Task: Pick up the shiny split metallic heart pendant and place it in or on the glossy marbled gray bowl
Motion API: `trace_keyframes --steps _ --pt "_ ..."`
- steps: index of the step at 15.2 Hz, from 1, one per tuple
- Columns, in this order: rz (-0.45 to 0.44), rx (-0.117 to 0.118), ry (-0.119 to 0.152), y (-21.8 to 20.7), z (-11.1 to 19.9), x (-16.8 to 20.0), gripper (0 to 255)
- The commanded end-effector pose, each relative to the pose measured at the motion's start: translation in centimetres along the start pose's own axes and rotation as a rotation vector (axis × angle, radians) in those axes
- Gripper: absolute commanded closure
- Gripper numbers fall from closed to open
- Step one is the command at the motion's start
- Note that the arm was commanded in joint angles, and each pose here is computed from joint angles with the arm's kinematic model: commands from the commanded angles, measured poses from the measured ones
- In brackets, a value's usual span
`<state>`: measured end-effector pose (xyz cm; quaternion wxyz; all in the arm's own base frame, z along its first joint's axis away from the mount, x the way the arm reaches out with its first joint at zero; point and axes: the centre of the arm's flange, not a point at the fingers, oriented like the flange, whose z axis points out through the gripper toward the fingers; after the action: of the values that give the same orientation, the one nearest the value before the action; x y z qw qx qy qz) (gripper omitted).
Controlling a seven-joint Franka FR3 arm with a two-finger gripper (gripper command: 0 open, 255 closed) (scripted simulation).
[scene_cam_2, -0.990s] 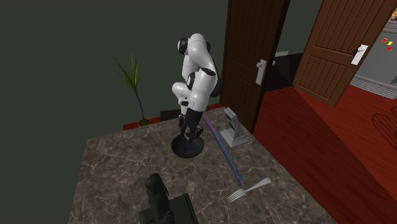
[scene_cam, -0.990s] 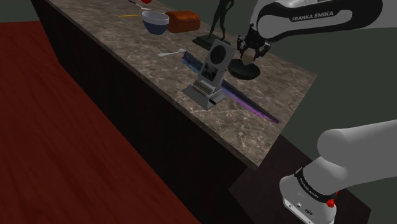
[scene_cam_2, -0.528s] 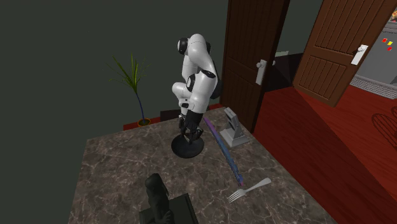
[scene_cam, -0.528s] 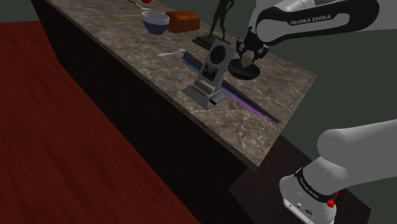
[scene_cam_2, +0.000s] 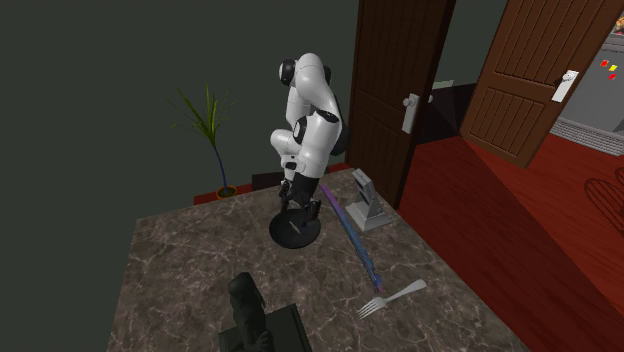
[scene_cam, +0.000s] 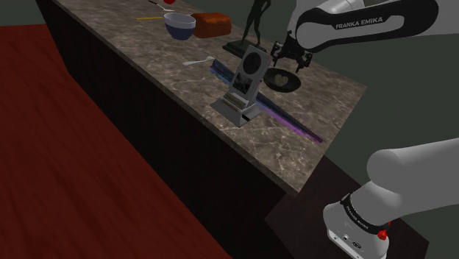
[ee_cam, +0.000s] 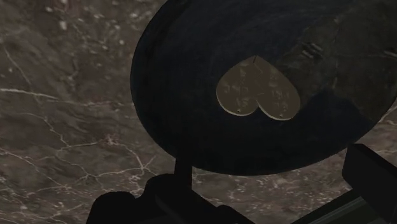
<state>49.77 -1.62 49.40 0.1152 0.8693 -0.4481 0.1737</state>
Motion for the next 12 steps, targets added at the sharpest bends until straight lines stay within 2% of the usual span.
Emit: trace_keyframes --steps 1,4,12 --pt "0.0 0.0 0.0 0.0 -1.3 0.0 0" --pt "0.0 0.0 0.0 0.0 -5.0 0.0 0" --pt "0.0 0.0 0.0 0.0 -5.0 0.0 0"
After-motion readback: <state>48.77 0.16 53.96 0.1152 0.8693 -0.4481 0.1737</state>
